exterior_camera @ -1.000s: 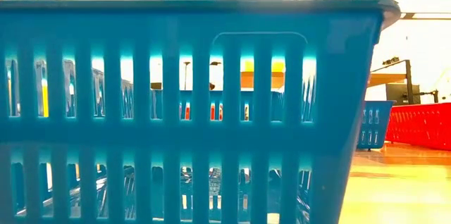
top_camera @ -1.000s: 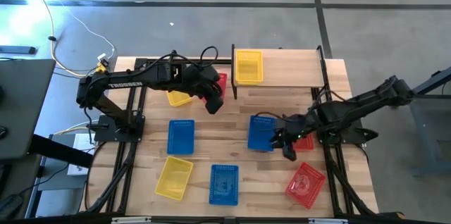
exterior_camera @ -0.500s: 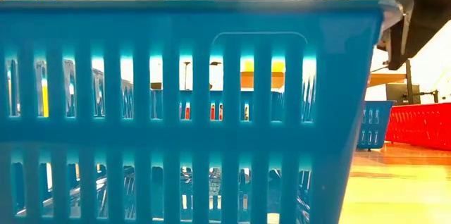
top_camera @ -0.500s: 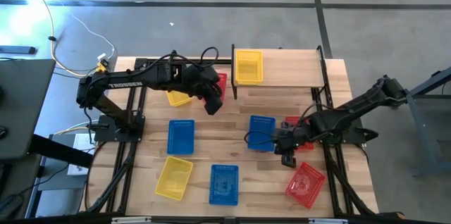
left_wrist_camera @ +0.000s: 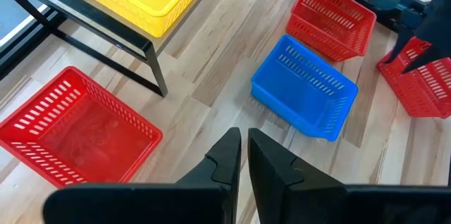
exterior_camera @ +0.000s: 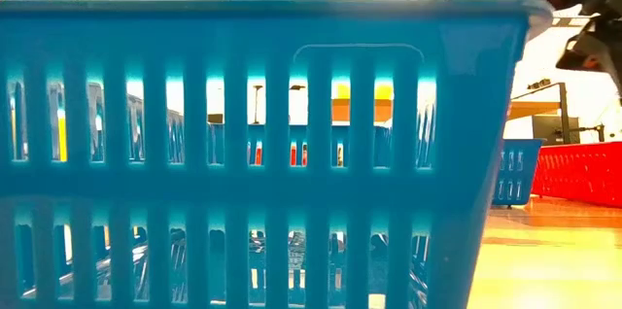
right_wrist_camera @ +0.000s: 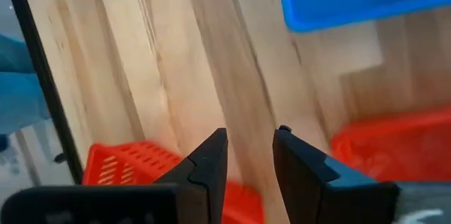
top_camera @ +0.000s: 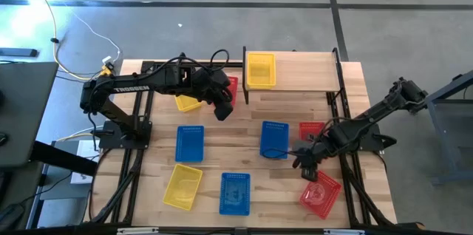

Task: Stack baskets on shelf by color
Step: Put the middle right red bin on the shelf

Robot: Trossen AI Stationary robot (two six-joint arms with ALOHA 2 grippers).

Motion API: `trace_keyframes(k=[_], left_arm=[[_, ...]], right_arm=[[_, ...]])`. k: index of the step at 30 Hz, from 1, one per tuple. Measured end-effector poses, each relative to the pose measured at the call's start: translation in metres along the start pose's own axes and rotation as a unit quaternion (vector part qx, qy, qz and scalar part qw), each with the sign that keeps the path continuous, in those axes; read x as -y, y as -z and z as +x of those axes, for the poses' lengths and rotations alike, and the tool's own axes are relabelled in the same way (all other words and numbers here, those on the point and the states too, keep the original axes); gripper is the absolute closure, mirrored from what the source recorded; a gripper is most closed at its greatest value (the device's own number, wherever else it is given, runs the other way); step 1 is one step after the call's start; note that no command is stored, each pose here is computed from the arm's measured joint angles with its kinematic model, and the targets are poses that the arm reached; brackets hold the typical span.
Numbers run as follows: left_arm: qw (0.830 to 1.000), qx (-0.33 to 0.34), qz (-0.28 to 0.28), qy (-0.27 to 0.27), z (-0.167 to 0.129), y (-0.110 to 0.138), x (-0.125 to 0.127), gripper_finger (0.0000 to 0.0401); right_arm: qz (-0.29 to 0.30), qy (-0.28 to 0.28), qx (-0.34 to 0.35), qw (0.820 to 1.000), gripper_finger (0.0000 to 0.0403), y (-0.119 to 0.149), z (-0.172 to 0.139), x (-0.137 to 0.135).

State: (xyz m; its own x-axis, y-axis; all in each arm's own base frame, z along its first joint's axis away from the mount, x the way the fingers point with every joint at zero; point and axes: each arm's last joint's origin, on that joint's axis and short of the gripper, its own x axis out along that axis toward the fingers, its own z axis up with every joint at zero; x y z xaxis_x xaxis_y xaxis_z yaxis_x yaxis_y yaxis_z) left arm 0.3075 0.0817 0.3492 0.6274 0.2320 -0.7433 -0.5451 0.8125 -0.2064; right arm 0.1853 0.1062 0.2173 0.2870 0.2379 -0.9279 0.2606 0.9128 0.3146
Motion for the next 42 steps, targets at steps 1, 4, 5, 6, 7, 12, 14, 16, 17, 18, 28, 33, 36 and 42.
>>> trace_keyframes(k=[1, 4, 5, 6, 7, 12, 14, 16, 17, 18, 28, 33, 36, 42], left_arm=[[1.0, 0.0, 0.0, 0.0, 0.0, 0.0, 0.0, 0.0382], [1.0, 0.0, 0.0, 0.0, 0.0, 0.0, 0.0, 0.0382], [1.0, 0.0, 0.0, 0.0, 0.0, 0.0, 0.0, 0.0382], [1.0, 0.0, 0.0, 0.0, 0.0, 0.0, 0.0, 0.0382], [1.0, 0.0, 0.0, 0.0, 0.0, 0.0, 0.0, 0.0382], [1.0, 0.001, 0.0, 0.0, 0.0, 0.0, 0.0, 0.0382], [1.0, 0.003, 0.0, -0.005, 0.0, 0.0, 0.0, 0.0382], [1.0, 0.006, 0.0, -0.013, 0.0, 0.0, -0.001, 0.0382], [1.0, 0.006, 0.0, -0.014, 0.0, 0.0, -0.001, 0.0382], [1.0, 0.006, 0.0, -0.014, 0.0, 0.0, -0.001, 0.0382], [1.0, 0.007, 0.0, -0.015, 0.0, 0.0, -0.001, 0.0382], [1.0, 0.007, 0.0, -0.015, 0.0, 0.0, -0.001, 0.0382], [1.0, 0.007, 0.0, -0.015, 0.0, 0.0, -0.001, 0.0382], [1.0, 0.007, 0.0, -0.014, 0.0, 0.0, -0.001, 0.0382]], right_arm=[[0.005, -0.001, -0.007, 1.0, 0.0302, 0.001, 0.0, 0.0], [0.021, 0.002, -0.027, 0.999, 0.0302, 0.005, 0.0, 0.001], [0.025, 0.005, -0.035, 0.999, 0.0302, 0.006, 0.0, 0.002], [0.029, 0.011, -0.045, 0.998, 0.0302, 0.007, -0.002, 0.002], [0.032, 0.022, -0.054, 0.998, 0.0302, 0.007, -0.006, 0.003], [-0.002, 0.097, -0.068, 0.993, 0.0302, 0.006, -0.035, 0.002], [-0.026, 0.114, -0.074, 0.99, 0.0302, 0.006, -0.043, 0.002], [-0.046, 0.125, -0.084, 0.988, 0.0302, 0.007, -0.046, 0.004], [-0.054, 0.126, -0.086, 0.987, 0.0302, 0.008, -0.046, 0.004], [-0.059, 0.126, -0.088, 0.986, 0.0302, 0.008, -0.044, 0.005], [-0.065, 0.113, -0.094, 0.987, 0.0302, 0.014, -0.02, 0.013], [-0.064, 0.114, -0.094, 0.987, 0.0302, 0.017, -0.012, 0.016], [-0.062, 0.105, -0.09, 0.988, 0.0302, 0.018, -0.005, 0.018], [-0.052, 0.108, -0.09, 0.989, 0.0302, 0.022, 0.005, 0.023]])
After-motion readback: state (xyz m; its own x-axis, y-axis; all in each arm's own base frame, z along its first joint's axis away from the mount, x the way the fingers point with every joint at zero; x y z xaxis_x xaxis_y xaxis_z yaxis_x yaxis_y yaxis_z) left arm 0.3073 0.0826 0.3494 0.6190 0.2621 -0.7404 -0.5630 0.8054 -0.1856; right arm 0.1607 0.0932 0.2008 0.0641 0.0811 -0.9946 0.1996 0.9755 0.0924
